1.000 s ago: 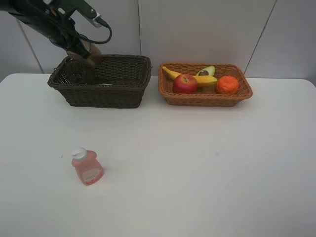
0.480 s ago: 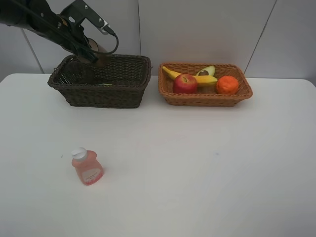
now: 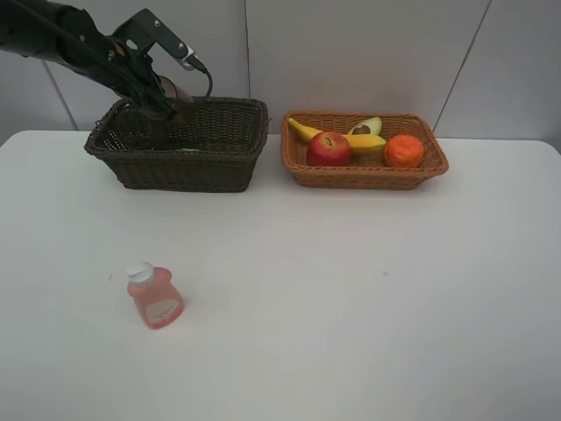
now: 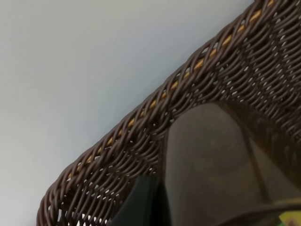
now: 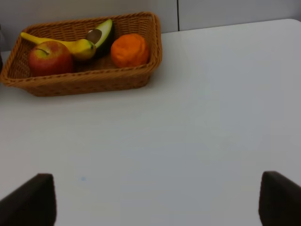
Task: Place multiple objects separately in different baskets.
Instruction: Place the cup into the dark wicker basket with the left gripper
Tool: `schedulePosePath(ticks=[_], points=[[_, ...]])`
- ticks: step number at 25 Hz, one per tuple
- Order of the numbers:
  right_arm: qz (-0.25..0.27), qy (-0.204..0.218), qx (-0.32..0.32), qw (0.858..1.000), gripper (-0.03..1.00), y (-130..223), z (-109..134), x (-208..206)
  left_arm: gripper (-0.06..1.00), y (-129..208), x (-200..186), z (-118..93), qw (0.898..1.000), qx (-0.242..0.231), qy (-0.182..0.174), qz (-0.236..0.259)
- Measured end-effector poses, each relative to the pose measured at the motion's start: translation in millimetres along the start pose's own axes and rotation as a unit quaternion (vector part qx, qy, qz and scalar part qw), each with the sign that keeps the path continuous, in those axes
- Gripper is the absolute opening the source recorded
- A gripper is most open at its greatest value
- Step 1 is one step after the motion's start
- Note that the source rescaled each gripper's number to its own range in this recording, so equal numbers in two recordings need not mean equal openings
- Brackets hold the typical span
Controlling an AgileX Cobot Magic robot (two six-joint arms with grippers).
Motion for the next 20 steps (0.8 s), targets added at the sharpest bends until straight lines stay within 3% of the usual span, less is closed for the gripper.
schedulePosePath(ticks=[15,17,18,20], points=[[0.000,0.000,0.000,1.000,0.85,0.0,0.0,0.0,0.02,0.0,0.0,0.0,1.000,0.000,0.000,0.000],[0.000,0.000,0.000,1.000,0.85,0.0,0.0,0.0,0.09,0.0,0.0,0.0,1.000,0.000,0.000,0.000],[0.000,0.000,0.000,1.000,0.85,0.0,0.0,0.0,0.18,0.8,0.0,-0.3,1.000,0.000,0.001,0.002],[0.000,0.000,0.000,1.000,0.85,0.0,0.0,0.0,0.45,4.7,-0.1,-1.5,1.000,0.000,0.004,0.013]])
Point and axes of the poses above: a point on each arm's last joint axis where the gripper is mounted, x pointing out along that axis toward the gripper, z along the wrist's bending axis when the last joint is at zero, y = z × x, the point moved 9 cm from there along x, pointing out along that axis toward the gripper, and after that the axes turned 11 degrees about -x, right-handed, at the moved point
